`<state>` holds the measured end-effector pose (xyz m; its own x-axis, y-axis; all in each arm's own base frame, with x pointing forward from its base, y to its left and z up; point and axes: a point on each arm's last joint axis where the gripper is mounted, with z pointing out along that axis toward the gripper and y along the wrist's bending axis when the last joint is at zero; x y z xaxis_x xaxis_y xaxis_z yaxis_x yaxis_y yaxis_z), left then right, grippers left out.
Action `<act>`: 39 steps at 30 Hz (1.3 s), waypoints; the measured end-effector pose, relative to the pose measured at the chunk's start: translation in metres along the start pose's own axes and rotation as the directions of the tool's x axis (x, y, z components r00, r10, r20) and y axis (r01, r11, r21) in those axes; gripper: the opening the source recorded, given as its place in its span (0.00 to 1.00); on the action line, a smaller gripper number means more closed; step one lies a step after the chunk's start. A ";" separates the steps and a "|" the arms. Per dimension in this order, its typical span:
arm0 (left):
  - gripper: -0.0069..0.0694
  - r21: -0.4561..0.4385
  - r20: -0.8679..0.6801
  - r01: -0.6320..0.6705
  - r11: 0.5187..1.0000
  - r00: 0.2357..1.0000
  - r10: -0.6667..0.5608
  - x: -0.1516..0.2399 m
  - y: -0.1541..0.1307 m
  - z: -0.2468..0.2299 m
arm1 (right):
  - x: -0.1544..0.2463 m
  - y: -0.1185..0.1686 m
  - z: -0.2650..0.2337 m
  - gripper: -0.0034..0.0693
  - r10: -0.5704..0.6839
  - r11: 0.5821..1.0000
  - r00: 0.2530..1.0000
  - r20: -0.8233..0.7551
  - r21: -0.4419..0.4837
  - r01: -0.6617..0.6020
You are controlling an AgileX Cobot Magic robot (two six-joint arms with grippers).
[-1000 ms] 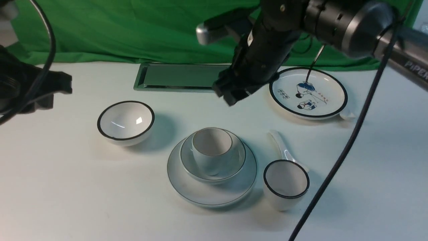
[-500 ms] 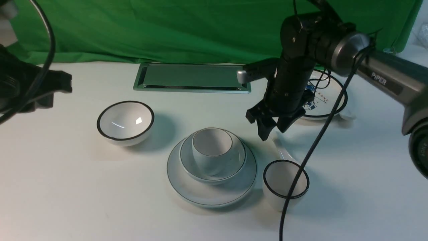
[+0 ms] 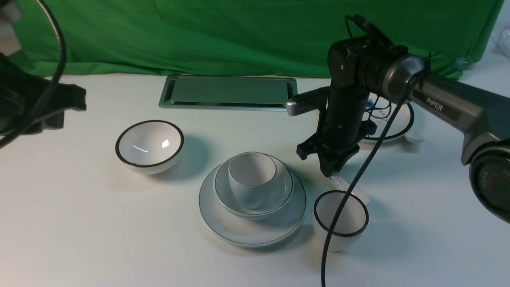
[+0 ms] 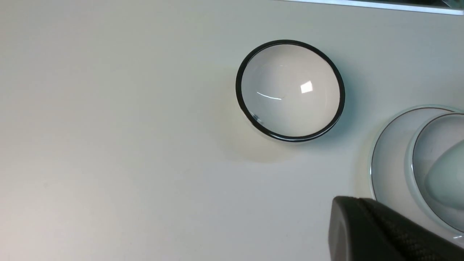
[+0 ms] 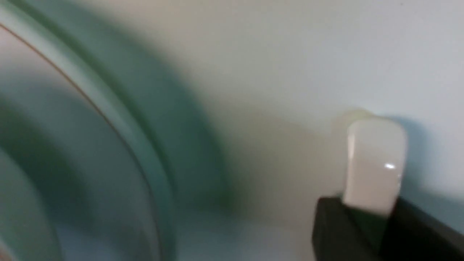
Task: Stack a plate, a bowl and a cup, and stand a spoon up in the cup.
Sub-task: Use the right arm to grab a blue soup spoon, then use the right arm to put the blue soup spoon into the blue teacup in the middle
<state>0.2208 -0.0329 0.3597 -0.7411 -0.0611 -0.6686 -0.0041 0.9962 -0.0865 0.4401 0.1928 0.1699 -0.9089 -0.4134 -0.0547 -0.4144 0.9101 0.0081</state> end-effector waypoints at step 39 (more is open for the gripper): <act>0.09 0.010 0.125 -0.059 0.998 0.990 0.057 -0.011 -0.002 -0.001 | 0.086 0.121 -0.064 0.28 -0.025 0.974 0.359 0.933 -0.059 0.219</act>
<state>0.2287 -0.0337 0.3679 -0.6501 -0.0110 -0.7598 0.0464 0.9975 -0.0542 0.3090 0.2659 0.2306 -0.2724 -0.1426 -0.9516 -0.6057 0.7938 0.0545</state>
